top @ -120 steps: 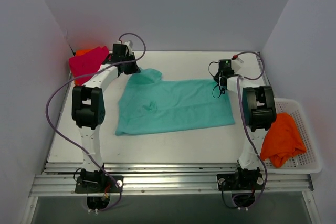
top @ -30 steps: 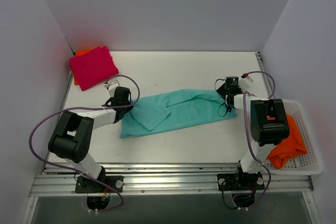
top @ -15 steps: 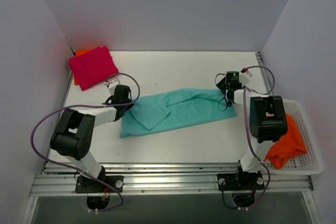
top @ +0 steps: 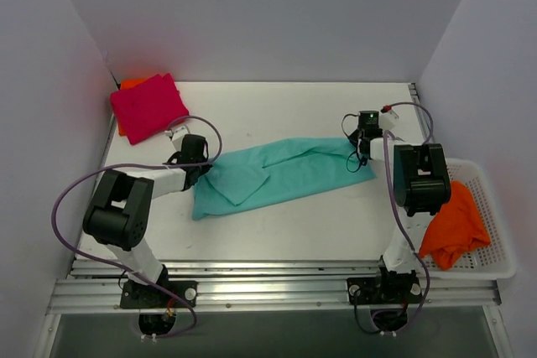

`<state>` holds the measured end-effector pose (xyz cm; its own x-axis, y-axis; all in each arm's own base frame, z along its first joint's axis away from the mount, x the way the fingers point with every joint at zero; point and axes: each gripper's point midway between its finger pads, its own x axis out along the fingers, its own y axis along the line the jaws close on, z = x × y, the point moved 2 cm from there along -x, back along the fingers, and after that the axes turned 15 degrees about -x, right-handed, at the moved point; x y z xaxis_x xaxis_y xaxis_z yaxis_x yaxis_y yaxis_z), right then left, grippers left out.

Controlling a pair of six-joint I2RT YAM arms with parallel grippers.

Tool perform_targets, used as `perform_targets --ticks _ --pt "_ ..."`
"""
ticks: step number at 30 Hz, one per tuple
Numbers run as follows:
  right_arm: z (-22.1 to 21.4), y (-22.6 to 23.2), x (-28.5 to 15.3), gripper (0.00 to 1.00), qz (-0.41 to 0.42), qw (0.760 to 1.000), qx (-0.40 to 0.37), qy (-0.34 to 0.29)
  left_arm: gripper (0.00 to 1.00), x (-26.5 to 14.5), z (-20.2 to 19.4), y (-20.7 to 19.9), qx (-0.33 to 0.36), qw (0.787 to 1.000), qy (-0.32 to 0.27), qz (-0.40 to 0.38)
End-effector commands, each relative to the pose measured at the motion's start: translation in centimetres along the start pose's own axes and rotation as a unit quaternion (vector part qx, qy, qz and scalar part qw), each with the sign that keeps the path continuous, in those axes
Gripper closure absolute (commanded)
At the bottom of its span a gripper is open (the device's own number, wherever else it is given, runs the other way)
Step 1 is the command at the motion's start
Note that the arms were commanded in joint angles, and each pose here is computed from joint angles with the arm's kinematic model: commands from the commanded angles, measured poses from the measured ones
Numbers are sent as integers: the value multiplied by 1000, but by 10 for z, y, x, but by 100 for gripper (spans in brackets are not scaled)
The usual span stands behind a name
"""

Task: Fold and stack the t-shirts
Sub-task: Fold the other side of the tshirt into a rectangle

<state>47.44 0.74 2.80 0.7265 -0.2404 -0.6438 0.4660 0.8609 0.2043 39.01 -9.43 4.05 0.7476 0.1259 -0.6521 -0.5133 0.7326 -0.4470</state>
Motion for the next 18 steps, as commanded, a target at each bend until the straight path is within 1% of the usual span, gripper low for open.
perform_targets --ticks 1,2,3,5,16,17,18 --pt "-5 -2 4 91 0 1000 -5 12 83 5 16 -21 -12 999 -17 -30" --pt "-5 -2 4 96 2 1000 -4 12 84 5 16 -20 -14 999 -18 -29" --pt "-4 -1 4 100 3 1000 -4 11 87 5 18 -22 -14 999 -19 -31" --pt "-1 -1 4 100 6 1000 -1 8 97 5 20 -22 -18 999 -20 -30" --pt "30 3 12 100 9 1000 14 -10 98 0 49 -28 -42 998 -29 -37" --pt "29 -3 18 100 3 1000 21 -6 98 -2 51 -29 -43 998 -30 -38" --pt "38 -10 24 100 0 1000 29 -11 98 -3 55 -29 -45 998 -34 -38"
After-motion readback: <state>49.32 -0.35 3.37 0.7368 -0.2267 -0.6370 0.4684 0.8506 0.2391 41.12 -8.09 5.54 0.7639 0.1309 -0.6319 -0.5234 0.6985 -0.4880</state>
